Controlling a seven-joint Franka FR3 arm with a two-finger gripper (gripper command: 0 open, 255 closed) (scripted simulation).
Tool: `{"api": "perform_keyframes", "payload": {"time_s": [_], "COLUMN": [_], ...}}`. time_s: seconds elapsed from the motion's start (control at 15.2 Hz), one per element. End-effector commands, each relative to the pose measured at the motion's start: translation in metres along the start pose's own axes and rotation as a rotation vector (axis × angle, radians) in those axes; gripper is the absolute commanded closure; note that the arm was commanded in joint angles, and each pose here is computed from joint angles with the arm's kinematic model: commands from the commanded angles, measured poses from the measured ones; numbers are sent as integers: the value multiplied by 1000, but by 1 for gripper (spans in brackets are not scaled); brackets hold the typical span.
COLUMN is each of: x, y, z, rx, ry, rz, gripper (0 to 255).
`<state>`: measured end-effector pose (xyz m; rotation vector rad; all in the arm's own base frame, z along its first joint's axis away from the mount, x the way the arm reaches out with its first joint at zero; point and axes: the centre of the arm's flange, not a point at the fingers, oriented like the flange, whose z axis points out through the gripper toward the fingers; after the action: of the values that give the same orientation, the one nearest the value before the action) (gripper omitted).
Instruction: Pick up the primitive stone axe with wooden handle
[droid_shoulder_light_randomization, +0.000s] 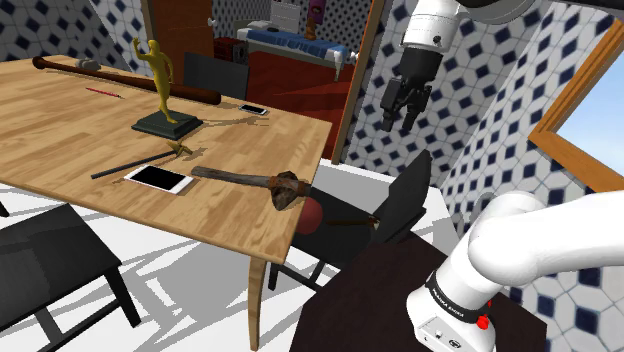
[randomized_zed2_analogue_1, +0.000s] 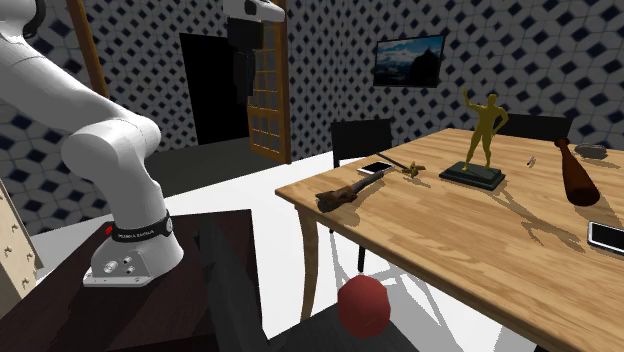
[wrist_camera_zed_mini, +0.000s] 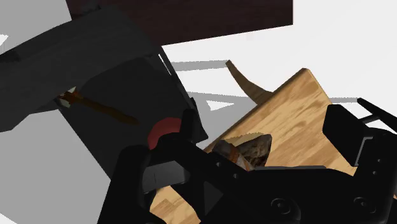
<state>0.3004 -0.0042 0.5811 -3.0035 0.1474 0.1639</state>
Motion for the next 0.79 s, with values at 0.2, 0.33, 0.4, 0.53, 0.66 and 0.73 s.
{"api": "perform_keyframes", "payload": {"time_s": [0.2,0.33,0.4,0.53,0.66,0.73], "x": [31,51,62,83,103,113], "y": [1,1,0,-2,-5,-6], "z": [23,39,46,62,77,84], "rx": [-4,-7,-8,-11,-14,-16], "ry": [7,12,15,20,25,27], "rz": [-74,-123,-147,-196,-245,-270], "gripper": [0,0,0,0,0,0]}}
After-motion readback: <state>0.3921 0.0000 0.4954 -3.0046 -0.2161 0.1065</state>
